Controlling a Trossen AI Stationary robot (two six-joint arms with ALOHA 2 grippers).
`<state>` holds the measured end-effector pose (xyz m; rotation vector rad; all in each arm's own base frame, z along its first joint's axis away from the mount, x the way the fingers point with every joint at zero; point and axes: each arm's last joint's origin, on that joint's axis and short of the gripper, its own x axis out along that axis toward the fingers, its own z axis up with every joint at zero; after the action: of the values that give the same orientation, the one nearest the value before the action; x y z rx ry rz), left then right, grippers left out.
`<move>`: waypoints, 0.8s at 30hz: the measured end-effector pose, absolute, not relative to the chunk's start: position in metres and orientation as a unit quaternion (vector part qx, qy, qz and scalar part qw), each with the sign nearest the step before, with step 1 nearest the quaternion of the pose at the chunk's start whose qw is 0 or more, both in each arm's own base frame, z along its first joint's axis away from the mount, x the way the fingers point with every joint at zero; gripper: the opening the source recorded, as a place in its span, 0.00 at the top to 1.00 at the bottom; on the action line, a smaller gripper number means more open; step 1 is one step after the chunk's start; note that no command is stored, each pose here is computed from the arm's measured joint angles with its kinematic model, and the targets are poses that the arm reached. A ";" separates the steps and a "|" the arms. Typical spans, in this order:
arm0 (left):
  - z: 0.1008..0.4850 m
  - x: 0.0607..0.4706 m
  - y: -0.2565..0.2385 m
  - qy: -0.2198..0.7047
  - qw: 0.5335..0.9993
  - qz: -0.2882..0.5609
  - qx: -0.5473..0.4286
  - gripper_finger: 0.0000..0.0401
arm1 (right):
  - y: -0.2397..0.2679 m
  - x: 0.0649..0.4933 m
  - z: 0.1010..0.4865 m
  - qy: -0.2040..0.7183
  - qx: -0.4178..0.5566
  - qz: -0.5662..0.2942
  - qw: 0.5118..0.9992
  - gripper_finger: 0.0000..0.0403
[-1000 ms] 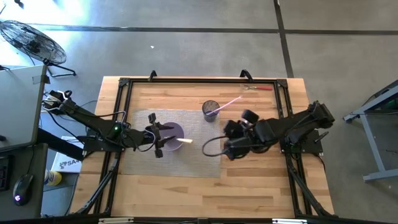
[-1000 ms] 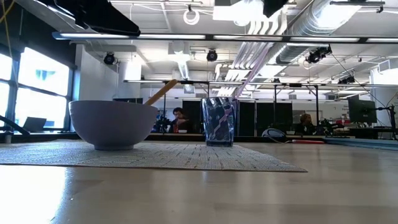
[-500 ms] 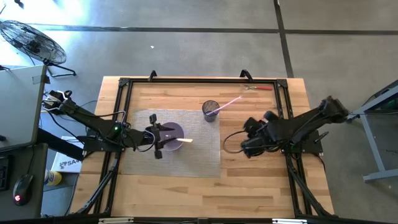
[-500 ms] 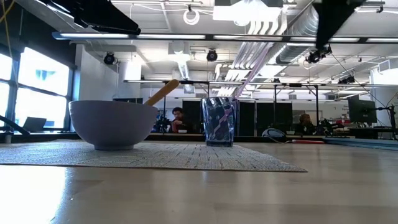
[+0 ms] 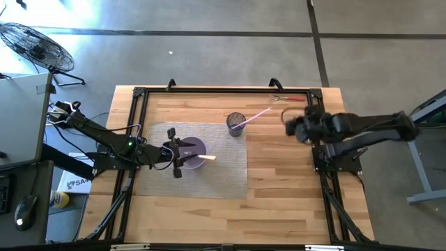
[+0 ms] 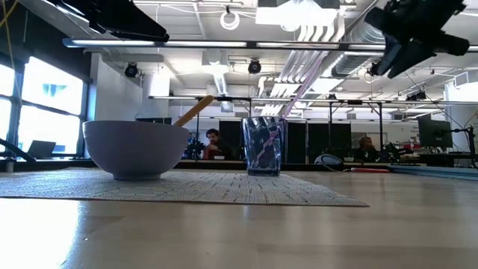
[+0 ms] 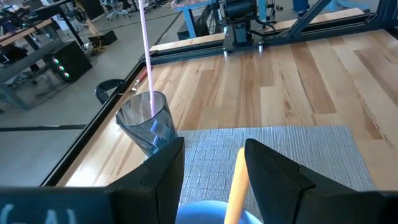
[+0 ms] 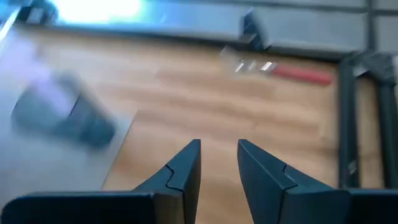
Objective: Pick & Place Utensil
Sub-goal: Put the red fork into the purple bowl on the gray mat
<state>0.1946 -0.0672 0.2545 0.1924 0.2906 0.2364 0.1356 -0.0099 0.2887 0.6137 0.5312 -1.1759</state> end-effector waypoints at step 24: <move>0.254 0.195 -0.067 0.144 0.978 0.118 0.096 0.59 | -0.210 0.170 0.251 0.091 0.405 -0.648 0.639 0.75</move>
<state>0.1946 -0.0672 0.2545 0.1929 0.2906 0.2371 0.1704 -0.2096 0.2506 0.9242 0.2070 -1.4790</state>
